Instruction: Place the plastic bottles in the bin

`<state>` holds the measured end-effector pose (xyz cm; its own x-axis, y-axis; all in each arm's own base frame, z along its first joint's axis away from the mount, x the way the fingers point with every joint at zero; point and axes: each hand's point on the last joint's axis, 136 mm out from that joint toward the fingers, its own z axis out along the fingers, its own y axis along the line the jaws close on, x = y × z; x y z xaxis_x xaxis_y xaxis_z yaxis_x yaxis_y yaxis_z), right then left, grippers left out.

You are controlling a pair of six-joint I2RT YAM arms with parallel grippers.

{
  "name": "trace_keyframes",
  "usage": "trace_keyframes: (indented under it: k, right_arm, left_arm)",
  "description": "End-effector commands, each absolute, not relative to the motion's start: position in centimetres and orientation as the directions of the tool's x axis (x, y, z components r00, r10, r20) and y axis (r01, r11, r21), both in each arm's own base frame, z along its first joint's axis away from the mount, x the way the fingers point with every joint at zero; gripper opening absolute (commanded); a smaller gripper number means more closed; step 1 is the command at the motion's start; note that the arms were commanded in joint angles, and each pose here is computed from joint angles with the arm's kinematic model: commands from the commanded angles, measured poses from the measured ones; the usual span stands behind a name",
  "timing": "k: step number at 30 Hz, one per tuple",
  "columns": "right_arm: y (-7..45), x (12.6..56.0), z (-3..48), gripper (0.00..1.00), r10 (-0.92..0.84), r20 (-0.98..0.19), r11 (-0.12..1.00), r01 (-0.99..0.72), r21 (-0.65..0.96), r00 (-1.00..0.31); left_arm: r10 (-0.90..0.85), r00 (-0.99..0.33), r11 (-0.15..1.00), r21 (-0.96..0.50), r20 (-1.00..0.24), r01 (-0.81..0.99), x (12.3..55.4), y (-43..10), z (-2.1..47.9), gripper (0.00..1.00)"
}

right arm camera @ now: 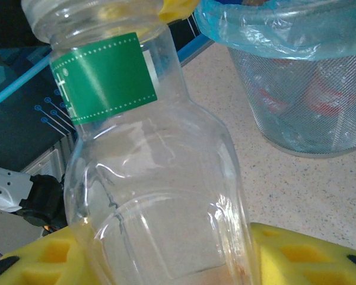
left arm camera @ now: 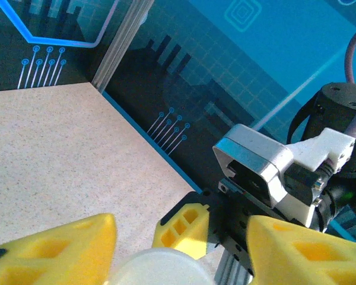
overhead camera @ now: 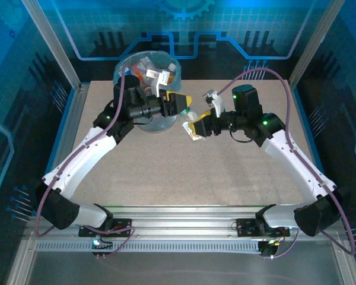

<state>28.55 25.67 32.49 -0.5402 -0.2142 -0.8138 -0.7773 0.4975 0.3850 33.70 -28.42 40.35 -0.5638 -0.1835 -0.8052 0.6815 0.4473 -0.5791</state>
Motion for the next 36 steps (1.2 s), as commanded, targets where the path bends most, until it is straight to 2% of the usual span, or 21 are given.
trace_keyframes:
  k: [1,3,7,12,14,16,17,19,24,29,32,36]
  right_arm:
    - [26.0,28.9,34.2,0.49,-0.188,-0.840,0.495,-0.788,0.366,-0.509]
    - [26.0,28.8,34.3,0.50,-0.187,-0.842,0.496,-0.789,0.363,-0.506]
    - [25.7,28.7,34.1,0.50,-0.184,-0.843,0.506,-0.784,0.359,-0.505]
    - [25.8,28.7,34.3,0.53,-0.176,-0.843,0.505,-0.782,0.366,-0.508]
    - [25.7,29.0,34.6,0.58,-0.163,-0.845,0.516,-0.774,0.366,-0.509]
    - [25.6,29.3,35.1,0.69,-0.146,-0.848,0.530,-0.764,0.368,-0.510]
    - [25.5,29.6,35.3,0.76,-0.137,-0.849,0.541,-0.756,0.368,-0.511]
    - [25.2,29.9,35.8,0.87,-0.124,-0.850,0.567,-0.740,0.362,-0.511]
    - [23.8,30.9,36.9,1.00,-0.105,-0.860,0.654,-0.686,0.318,-0.499]
    - [21.6,31.9,37.7,1.00,-0.060,-0.883,0.742,-0.613,0.272,-0.465]
    - [20.5,32.4,37.6,1.00,-0.040,-0.886,0.772,-0.577,0.266,-0.462]
    - [19.8,32.6,37.1,1.00,-0.038,-0.876,0.785,-0.557,0.271,-0.480]
  left_arm:
    - [-0.193,-0.540,0.428,-0.566,-0.819,0.705,32.4,-28.1,41.7,0.51]
    - [-0.202,-0.532,0.436,-0.562,-0.823,0.703,32.4,-27.9,41.8,0.45]
    - [-0.206,-0.531,0.434,-0.563,-0.822,0.703,32.4,-27.8,41.8,0.42]
    - [-0.236,-0.522,0.443,-0.569,-0.820,0.693,32.8,-27.6,42.5,0.24]
    - [-0.258,-0.505,0.457,-0.564,-0.824,0.688,33.1,-27.3,43.1,0.15]
    - [-0.285,-0.479,0.482,-0.557,-0.830,0.677,33.6,-26.9,43.7,0.03]
    - [-0.301,-0.462,0.498,-0.551,-0.834,0.669,33.9,-26.6,44.2,0.00]
    - [-0.329,-0.426,0.535,-0.538,-0.843,0.651,34.6,-25.8,44.9,0.00]
    - [-0.425,-0.343,0.618,-0.546,-0.837,0.566,37.1,-22.4,46.9,0.00]
    - [-0.526,-0.251,0.691,-0.581,-0.812,0.431,41.5,-17.2,48.3,0.00]
    - [-0.528,-0.210,0.742,-0.567,-0.823,0.357,44.6,-14.3,48.6,0.00]
    - [-0.546,-0.235,0.776,-0.591,-0.804,0.219,49.1,-10.6,46.7,0.00]
